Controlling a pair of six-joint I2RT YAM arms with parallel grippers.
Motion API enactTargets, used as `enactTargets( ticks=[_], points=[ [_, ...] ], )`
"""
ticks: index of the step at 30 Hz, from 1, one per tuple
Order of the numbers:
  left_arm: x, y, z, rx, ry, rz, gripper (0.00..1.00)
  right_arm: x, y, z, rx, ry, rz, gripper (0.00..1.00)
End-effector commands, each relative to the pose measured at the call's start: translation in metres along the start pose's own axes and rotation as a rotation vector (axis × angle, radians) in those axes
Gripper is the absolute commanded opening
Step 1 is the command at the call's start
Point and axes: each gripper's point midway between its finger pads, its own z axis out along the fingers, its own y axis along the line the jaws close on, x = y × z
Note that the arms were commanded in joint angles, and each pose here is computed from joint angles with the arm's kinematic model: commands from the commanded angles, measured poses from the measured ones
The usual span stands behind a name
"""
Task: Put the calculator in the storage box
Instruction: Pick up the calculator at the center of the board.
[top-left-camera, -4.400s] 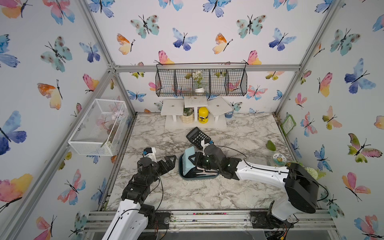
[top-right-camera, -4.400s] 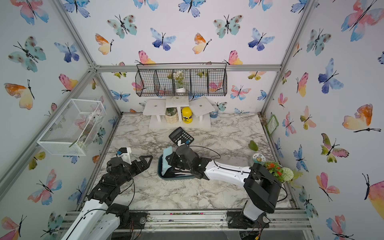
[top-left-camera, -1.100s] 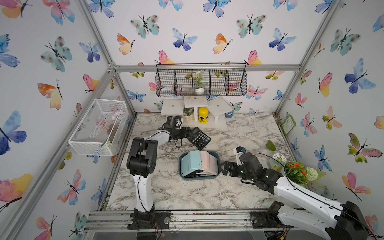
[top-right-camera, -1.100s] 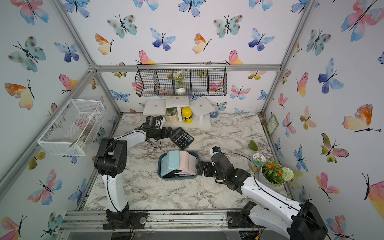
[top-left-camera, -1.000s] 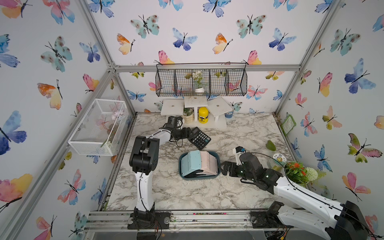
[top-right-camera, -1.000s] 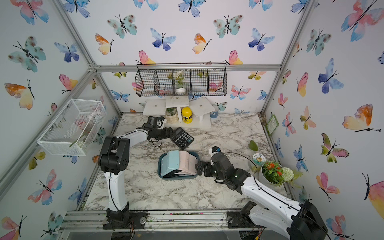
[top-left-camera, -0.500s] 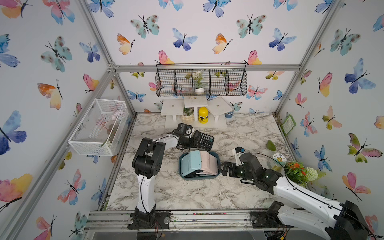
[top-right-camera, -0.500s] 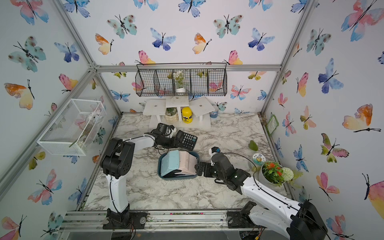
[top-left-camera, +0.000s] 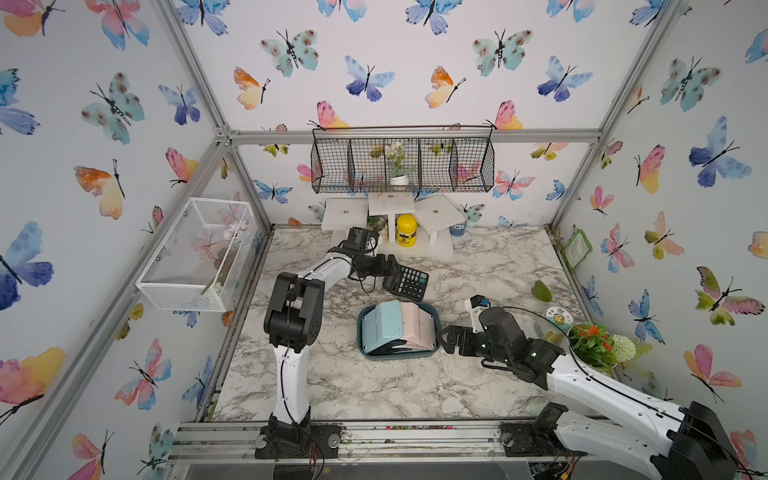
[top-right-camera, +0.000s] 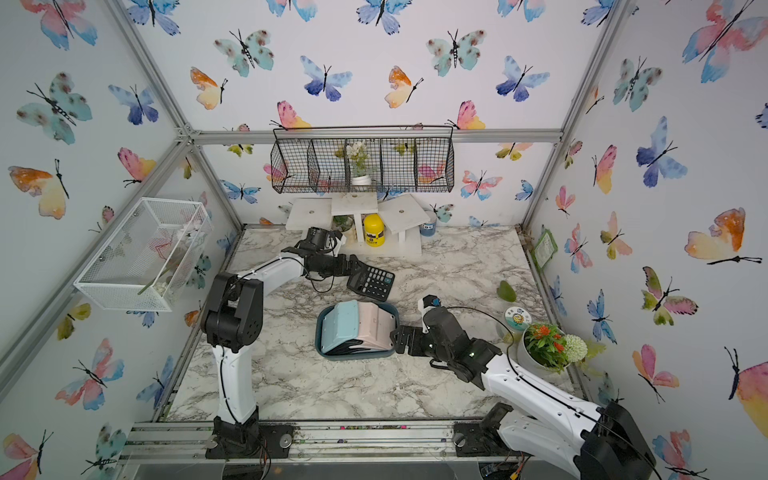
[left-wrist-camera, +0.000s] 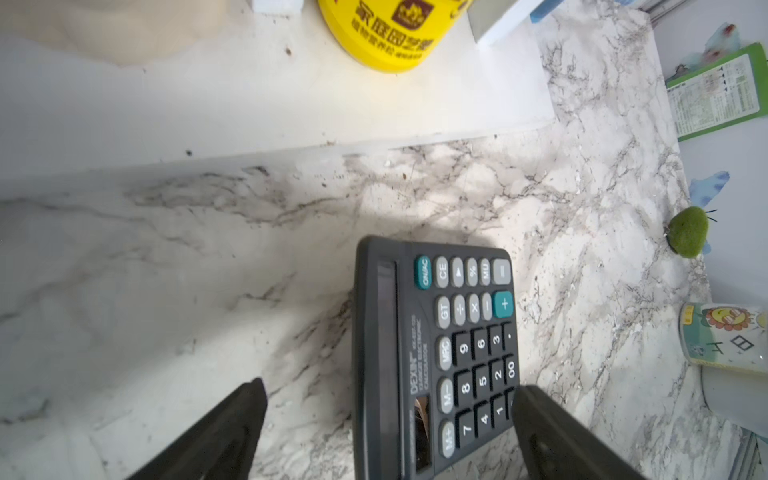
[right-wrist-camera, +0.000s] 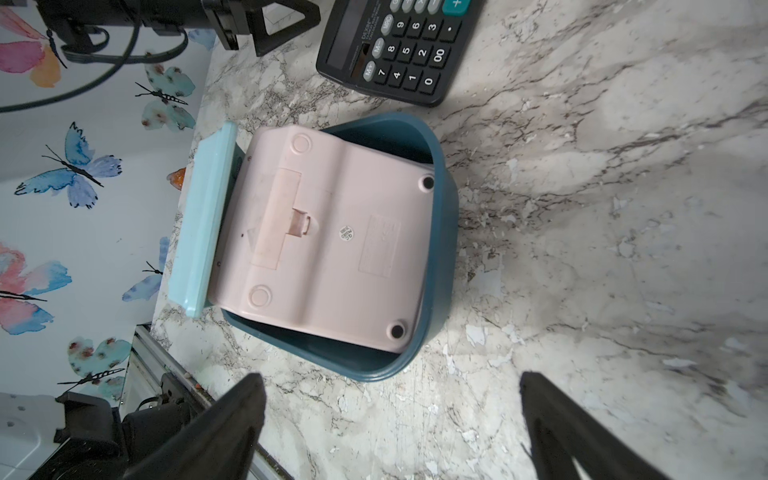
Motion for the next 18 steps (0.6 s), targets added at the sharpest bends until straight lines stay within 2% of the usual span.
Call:
enactTargets(
  ticks=[1, 3, 8, 18],
  points=[
    [0.014, 0.013, 0.017, 0.002, 0.084, 0.001, 0.99, 0.001, -0.003, 0.000, 0.005, 0.004, -0.015, 0.98],
    [0.013, 0.010, 0.022, 0.041, 0.100, -0.001, 0.99, 0.000, -0.002, -0.001, 0.003, 0.001, -0.014, 0.99],
    [0.018, 0.008, 0.031, 0.075, 0.127, -0.006, 0.83, 0.002, -0.003, -0.002, 0.003, 0.001, -0.019, 0.99],
    [0.025, -0.004, 0.033, 0.161, 0.133, -0.021, 0.41, 0.003, -0.004, -0.001, 0.003, 0.003, -0.024, 0.98]
  ],
)
